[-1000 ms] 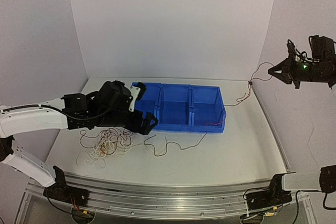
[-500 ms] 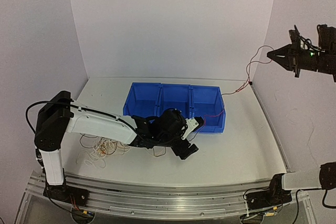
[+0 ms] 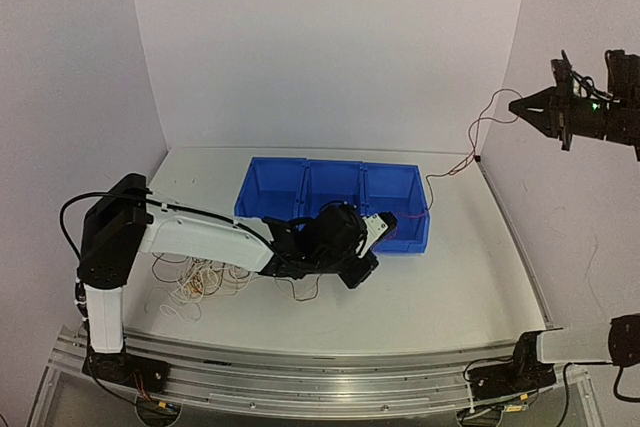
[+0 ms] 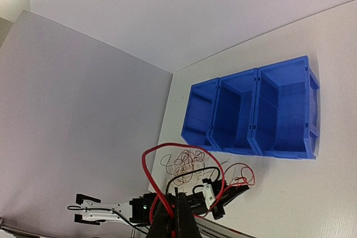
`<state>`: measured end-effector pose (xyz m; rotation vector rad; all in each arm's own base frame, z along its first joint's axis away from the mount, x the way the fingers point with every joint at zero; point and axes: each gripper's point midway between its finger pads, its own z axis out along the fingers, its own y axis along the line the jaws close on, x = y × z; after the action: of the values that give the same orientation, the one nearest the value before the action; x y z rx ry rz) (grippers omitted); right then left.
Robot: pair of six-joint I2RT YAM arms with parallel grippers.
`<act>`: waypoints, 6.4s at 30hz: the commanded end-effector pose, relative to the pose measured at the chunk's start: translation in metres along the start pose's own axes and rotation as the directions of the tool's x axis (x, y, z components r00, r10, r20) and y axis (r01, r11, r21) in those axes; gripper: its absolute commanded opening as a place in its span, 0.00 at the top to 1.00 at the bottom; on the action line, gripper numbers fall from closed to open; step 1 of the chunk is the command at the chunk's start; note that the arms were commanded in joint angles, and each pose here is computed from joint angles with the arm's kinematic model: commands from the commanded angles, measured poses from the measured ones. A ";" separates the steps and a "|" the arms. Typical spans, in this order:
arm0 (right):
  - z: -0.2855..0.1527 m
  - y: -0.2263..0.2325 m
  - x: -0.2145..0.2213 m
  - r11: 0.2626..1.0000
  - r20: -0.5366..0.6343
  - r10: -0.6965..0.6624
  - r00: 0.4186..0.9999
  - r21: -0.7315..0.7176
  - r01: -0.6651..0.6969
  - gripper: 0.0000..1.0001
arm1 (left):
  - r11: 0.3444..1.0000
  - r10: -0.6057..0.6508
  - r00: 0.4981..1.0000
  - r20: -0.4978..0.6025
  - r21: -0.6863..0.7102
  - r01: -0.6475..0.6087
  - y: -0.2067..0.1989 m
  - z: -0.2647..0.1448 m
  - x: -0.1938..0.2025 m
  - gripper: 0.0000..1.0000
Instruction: Untangle the cables
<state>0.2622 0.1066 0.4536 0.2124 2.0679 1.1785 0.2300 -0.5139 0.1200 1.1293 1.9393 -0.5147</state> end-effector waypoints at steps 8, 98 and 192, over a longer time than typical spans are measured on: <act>0.025 -0.077 0.062 0.993 -0.084 -0.017 0.996 0.118 0.027 1.00 | 0.968 -0.220 0.758 0.614 0.233 0.091 0.003 -0.229 -0.271 1.00; 0.229 -0.189 0.058 0.687 -0.421 -0.090 0.903 0.630 0.362 0.33 | 0.918 -0.378 0.897 0.231 0.217 0.331 0.107 0.038 -0.182 0.01; 0.179 -0.137 0.285 0.786 -0.600 -0.393 0.696 0.174 0.594 0.13 | 0.425 -0.892 0.448 -0.065 -0.456 0.782 0.200 -0.152 0.196 1.00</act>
<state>0.2063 0.2413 0.1249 -0.4274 2.6700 0.4079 0.2829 -0.1764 0.0148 -0.2377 2.7768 -0.2544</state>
